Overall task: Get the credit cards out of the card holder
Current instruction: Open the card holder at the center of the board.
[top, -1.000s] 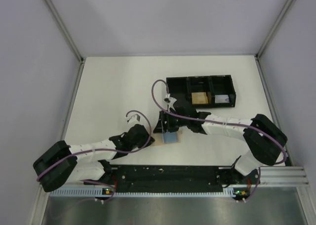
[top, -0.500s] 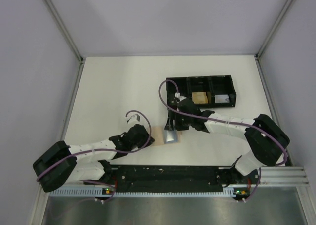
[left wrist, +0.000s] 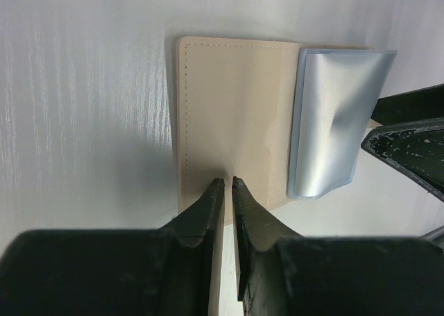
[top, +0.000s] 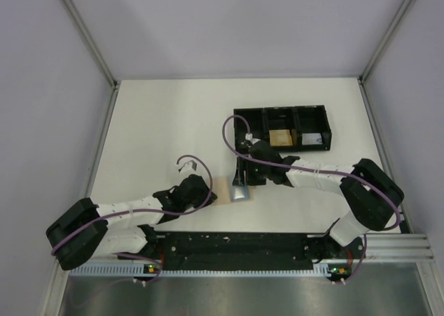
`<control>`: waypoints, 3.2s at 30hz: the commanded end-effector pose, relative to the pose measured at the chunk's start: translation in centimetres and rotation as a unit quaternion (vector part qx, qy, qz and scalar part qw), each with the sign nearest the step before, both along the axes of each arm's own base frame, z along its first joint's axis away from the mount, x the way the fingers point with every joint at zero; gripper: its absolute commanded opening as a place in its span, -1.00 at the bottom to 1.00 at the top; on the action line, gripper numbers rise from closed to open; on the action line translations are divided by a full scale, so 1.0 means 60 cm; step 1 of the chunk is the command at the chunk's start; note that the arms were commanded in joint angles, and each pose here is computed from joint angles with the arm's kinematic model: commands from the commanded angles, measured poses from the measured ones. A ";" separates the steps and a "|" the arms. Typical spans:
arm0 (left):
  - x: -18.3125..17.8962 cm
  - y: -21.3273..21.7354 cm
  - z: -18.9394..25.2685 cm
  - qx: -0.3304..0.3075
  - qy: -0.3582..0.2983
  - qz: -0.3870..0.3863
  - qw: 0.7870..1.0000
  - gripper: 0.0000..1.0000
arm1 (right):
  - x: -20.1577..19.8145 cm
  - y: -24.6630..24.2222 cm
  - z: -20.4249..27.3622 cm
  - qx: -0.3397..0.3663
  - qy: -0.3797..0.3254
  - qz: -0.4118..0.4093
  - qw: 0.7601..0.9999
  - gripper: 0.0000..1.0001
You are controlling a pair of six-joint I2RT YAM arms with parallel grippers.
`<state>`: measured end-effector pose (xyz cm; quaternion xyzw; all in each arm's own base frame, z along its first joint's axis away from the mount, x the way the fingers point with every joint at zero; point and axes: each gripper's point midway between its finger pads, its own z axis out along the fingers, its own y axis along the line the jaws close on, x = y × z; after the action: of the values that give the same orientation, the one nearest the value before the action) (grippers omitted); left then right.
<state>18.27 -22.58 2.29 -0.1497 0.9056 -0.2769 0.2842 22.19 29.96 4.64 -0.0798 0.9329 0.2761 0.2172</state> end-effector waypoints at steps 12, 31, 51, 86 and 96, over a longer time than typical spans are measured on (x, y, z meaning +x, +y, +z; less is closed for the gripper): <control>-0.008 0.009 -0.014 0.018 0.012 -0.007 1.000 -0.70 | -0.004 0.024 0.010 0.039 0.001 0.023 0.999 0.08; -0.007 0.002 -0.002 0.004 0.006 -0.013 1.000 -0.66 | -0.013 0.082 0.037 0.121 0.018 0.059 0.991 0.03; -0.012 0.059 0.084 -0.092 -0.087 0.054 0.990 -0.45 | -0.020 0.160 0.061 0.148 0.028 0.104 0.983 0.03; 0.006 -0.004 0.055 -0.034 -0.041 -0.008 0.999 -0.54 | 0.021 0.001 0.032 0.032 -0.015 -0.007 0.999 0.03; -0.006 0.000 0.013 -0.017 -0.008 -0.008 1.000 -0.57 | 0.004 -0.011 0.006 0.024 -0.001 -0.005 1.000 0.03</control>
<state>17.54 -22.17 2.64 -0.1383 0.9043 -0.2884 0.2827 21.73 28.91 3.61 -0.0666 0.9377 0.2789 0.1963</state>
